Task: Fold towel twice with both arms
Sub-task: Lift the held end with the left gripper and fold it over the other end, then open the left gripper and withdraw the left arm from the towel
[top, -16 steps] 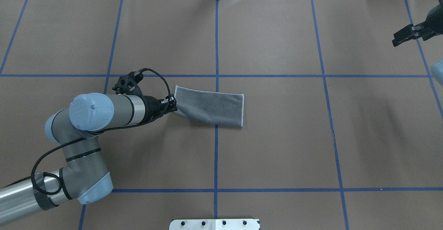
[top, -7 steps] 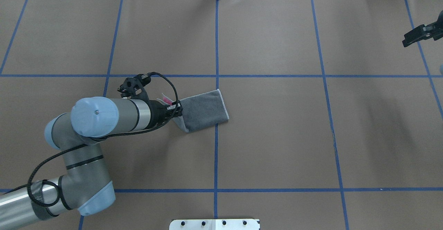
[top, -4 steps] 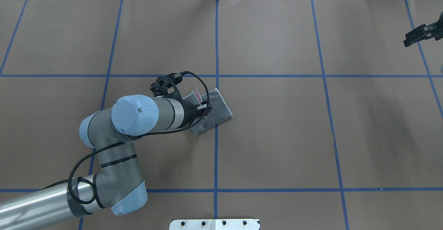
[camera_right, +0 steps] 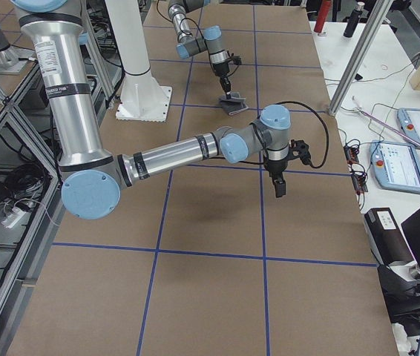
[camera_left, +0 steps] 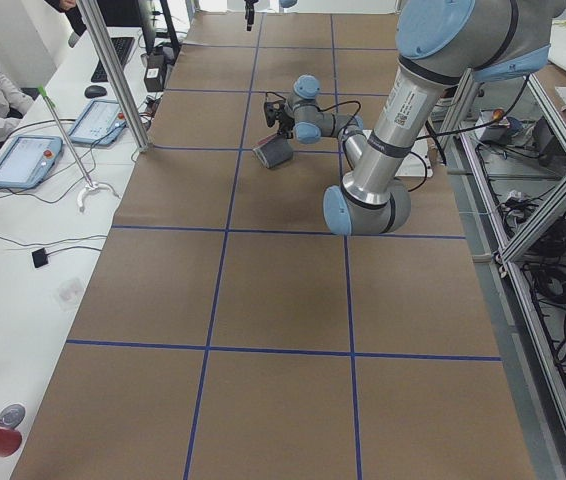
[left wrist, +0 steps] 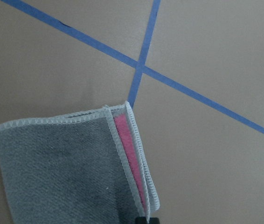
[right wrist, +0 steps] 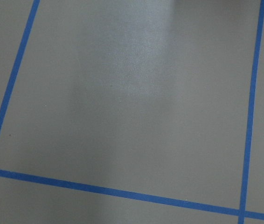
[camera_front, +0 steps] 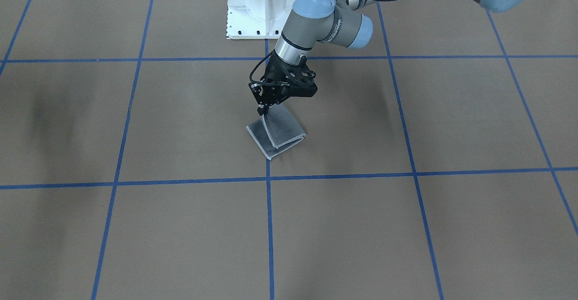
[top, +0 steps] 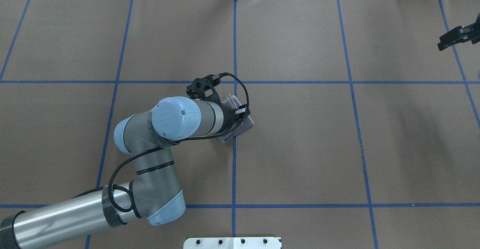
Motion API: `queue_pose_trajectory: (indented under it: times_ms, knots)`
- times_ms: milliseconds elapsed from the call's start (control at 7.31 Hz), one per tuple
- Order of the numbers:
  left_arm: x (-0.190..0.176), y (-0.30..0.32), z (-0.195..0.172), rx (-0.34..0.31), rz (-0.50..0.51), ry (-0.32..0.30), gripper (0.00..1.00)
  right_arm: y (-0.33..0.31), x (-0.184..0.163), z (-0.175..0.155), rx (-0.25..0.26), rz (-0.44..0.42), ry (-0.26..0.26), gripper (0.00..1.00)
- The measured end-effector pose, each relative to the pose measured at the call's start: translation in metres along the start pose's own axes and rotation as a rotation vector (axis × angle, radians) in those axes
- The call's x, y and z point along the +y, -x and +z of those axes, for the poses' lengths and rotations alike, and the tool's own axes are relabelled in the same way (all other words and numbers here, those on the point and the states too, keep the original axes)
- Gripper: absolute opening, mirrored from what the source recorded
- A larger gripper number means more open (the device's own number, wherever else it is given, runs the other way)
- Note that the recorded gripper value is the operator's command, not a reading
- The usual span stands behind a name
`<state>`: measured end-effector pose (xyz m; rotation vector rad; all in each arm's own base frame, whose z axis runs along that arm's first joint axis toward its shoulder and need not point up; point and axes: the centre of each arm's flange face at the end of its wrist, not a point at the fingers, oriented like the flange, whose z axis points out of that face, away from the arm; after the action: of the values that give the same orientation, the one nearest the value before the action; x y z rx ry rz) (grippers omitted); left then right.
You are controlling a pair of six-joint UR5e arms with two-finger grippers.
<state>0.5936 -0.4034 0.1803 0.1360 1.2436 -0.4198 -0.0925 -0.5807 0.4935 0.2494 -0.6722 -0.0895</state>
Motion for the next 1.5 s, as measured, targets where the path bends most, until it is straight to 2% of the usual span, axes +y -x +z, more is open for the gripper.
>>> queue_pose_trajectory:
  times_ms: [137,274,410,547,684,1231,1504]
  knots:
    - [0.0,-0.002,0.003,-0.003,0.0,-0.001,0.0,0.0,0.0,0.0,0.0,0.0,0.0,1.0]
    - [0.0,-0.001,0.005,-0.007,0.0,-0.003,0.11,0.0,0.0,0.0,0.0,0.0,0.0,1.0]
    - [-0.001,-0.002,0.007,-0.01,-0.001,-0.008,0.5,0.0,0.0,0.0,0.0,-0.001,-0.001,1.0]
    - [-0.002,-0.005,0.01,-0.011,-0.001,-0.017,0.95,0.001,-0.001,-0.001,0.0,-0.001,-0.001,1.0]
    - [-0.002,-0.009,0.014,-0.013,-0.001,-0.022,0.99,0.001,-0.001,0.0,0.0,-0.001,-0.001,1.0]
    - [-0.011,-0.014,0.011,-0.033,0.038,-0.031,1.0,0.0,-0.002,0.0,0.0,-0.001,0.0,1.0]
    - [-0.025,-0.019,-0.022,-0.12,0.175,-0.008,1.0,-0.017,0.002,-0.001,0.005,0.023,0.004,1.0]
